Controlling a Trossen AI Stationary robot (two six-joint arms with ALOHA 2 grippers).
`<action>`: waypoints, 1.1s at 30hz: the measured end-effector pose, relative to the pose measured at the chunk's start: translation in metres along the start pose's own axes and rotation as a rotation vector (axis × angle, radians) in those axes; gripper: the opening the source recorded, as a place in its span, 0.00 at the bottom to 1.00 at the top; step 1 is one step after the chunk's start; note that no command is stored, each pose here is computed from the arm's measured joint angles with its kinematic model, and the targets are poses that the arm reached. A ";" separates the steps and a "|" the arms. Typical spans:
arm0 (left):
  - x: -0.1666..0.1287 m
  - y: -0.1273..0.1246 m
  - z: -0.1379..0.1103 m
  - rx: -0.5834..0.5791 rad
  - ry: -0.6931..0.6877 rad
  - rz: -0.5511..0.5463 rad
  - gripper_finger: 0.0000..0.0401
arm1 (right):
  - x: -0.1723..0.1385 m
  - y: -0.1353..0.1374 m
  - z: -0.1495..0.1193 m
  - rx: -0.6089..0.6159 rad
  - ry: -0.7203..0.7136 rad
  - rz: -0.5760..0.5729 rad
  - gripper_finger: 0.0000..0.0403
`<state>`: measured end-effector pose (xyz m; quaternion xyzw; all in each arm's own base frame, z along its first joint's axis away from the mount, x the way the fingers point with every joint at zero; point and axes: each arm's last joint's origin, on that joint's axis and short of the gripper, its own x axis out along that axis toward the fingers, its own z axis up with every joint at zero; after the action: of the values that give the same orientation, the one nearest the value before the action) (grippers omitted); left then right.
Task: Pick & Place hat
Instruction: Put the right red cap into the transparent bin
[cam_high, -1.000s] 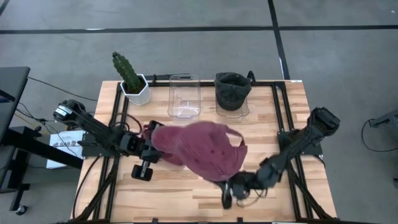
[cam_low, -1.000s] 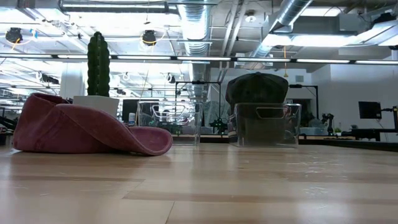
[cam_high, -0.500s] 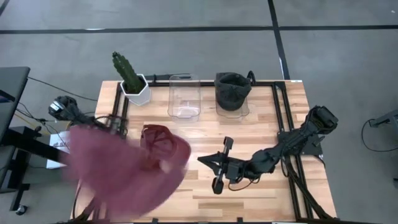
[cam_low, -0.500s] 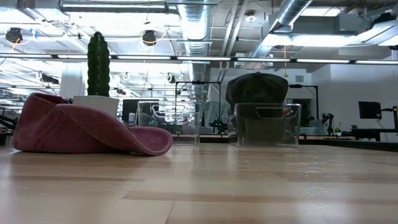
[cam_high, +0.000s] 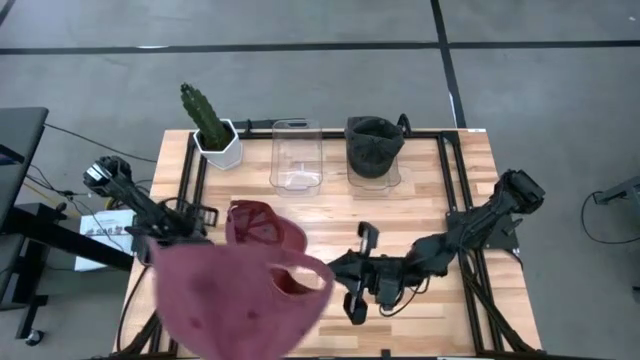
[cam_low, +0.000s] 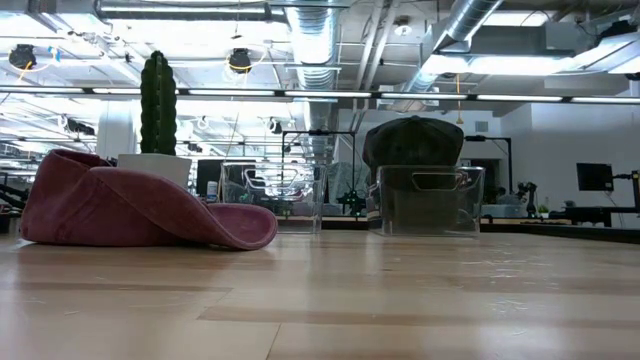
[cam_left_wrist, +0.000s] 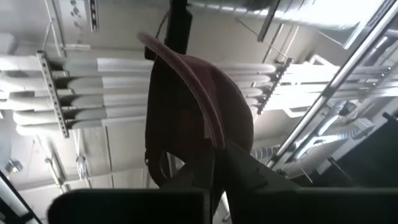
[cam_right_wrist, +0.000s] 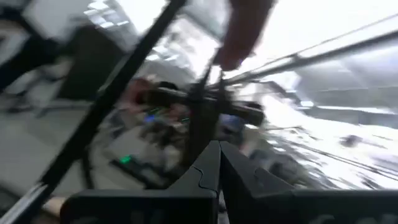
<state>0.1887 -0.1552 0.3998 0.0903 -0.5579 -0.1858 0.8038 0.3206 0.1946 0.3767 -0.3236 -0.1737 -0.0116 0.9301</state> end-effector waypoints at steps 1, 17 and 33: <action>-0.001 -0.001 -0.004 0.001 0.012 -0.005 0.04 | 0.005 -0.003 0.002 0.004 0.008 0.051 0.00; -0.006 -0.014 -0.029 -0.044 0.078 -0.038 0.04 | 0.028 -0.039 0.021 0.024 -0.042 0.218 0.32; -0.013 -0.009 -0.053 -0.046 0.141 -0.027 0.04 | 0.032 -0.051 0.025 0.022 -0.183 0.187 0.38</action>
<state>0.2322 -0.1617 0.3656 0.0919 -0.4942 -0.2026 0.8404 0.3356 0.1721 0.4360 -0.3277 -0.2269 0.1064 0.9109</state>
